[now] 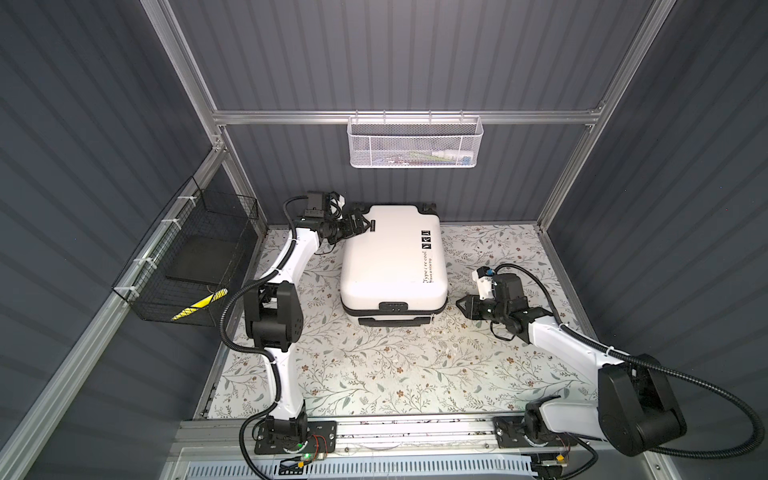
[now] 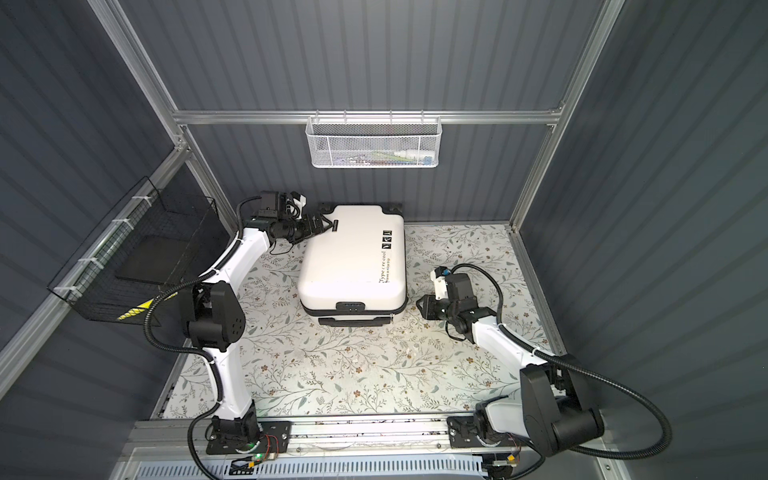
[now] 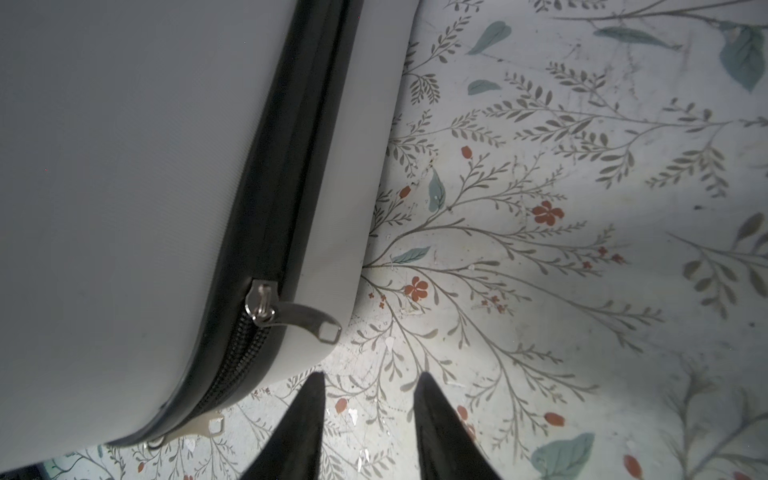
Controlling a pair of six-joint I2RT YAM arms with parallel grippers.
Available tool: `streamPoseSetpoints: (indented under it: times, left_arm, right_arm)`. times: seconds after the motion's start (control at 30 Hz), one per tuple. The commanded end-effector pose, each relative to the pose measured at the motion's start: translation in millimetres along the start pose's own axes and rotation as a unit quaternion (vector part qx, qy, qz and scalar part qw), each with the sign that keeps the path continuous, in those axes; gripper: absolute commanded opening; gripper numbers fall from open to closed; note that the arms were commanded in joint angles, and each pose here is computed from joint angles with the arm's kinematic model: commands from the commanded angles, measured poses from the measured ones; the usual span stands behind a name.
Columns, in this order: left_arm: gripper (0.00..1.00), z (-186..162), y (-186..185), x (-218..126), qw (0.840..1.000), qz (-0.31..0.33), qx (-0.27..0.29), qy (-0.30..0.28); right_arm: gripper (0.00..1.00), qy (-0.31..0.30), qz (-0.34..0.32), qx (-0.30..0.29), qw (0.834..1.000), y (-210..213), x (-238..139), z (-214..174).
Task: Pack the luggage
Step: 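Close the right gripper on the silver zipper pull tab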
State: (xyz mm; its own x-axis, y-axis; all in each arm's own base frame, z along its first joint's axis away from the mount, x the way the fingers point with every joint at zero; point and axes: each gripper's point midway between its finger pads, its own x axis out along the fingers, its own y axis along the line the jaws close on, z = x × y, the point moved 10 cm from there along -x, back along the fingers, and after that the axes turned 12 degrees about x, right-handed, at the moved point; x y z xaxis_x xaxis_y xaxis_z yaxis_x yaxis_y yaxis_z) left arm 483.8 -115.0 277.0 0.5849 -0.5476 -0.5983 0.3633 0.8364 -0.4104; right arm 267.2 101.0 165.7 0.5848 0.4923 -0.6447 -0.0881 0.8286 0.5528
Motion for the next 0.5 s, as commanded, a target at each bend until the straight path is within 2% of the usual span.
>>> streamPoseSetpoints:
  times: [0.0,0.27,0.47]
  left_arm:
    - [1.0,-9.4,-13.3,11.0,0.999,-0.025,-0.005,0.034]
    - [1.0,-10.1,-13.8,11.5,0.999,-0.025,-0.008,0.036]
    - [1.0,-10.2,-13.4,11.2,0.999,-0.022,-0.009,0.036]
  right_arm:
    - [0.4,-0.019,0.022,-0.018,0.999,1.0,7.3,-0.7]
    - [0.41,-0.027,0.041,-0.03,0.998,4.2,19.4,-10.1]
    - [0.41,-0.029,0.029,-0.038,0.998,7.6,31.6,-14.8]
